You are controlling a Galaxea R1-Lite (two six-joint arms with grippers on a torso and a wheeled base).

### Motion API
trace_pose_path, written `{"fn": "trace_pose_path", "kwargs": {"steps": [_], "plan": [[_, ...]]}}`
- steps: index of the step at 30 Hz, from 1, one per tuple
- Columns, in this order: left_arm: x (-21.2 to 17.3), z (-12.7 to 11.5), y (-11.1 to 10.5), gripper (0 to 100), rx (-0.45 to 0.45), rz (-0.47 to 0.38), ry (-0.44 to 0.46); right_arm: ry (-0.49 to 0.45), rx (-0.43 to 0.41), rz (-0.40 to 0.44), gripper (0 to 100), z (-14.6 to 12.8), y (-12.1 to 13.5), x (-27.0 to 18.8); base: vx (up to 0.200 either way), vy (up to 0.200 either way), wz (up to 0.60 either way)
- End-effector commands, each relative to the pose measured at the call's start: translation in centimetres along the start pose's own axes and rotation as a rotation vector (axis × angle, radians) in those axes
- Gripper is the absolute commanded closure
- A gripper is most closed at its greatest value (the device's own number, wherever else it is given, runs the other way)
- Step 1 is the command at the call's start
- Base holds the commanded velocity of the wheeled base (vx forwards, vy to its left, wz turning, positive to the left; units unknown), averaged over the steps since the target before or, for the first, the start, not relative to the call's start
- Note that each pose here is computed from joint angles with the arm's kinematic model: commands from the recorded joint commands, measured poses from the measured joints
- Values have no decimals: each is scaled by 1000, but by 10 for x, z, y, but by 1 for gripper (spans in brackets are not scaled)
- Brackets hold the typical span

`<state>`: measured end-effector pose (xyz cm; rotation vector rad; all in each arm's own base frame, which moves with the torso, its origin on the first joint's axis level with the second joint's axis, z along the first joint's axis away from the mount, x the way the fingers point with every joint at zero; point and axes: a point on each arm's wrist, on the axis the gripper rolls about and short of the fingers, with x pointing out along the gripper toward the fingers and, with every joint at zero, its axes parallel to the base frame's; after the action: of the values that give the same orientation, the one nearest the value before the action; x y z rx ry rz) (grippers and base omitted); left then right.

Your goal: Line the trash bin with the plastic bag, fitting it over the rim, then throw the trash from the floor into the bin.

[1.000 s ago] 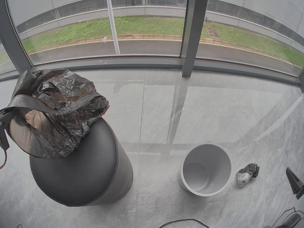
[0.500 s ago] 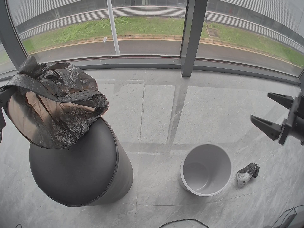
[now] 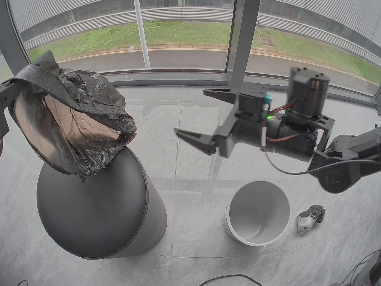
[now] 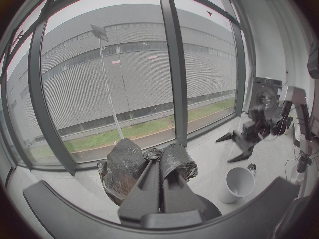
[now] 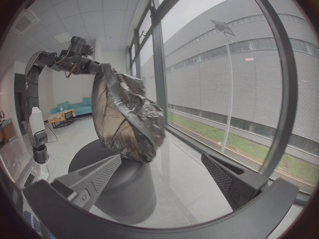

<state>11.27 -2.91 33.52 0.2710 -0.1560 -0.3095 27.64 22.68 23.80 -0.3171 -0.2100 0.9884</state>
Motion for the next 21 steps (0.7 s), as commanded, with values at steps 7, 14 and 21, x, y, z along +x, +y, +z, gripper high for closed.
{"fn": "trace_pose_path", "kwargs": {"steps": [7,14,21], "plan": [[7,7,-5,100,4,-60,-58,-11,1,146,0,-35,39,64,0,0,0],[7,2,-6,100,4,-64,-48,-56,-9,106,0,-36,30,86,0,0,0],[7,2,-14,100,-2,-114,-89,-12,34,143,0,-60,36,95,0,0,0]]}}
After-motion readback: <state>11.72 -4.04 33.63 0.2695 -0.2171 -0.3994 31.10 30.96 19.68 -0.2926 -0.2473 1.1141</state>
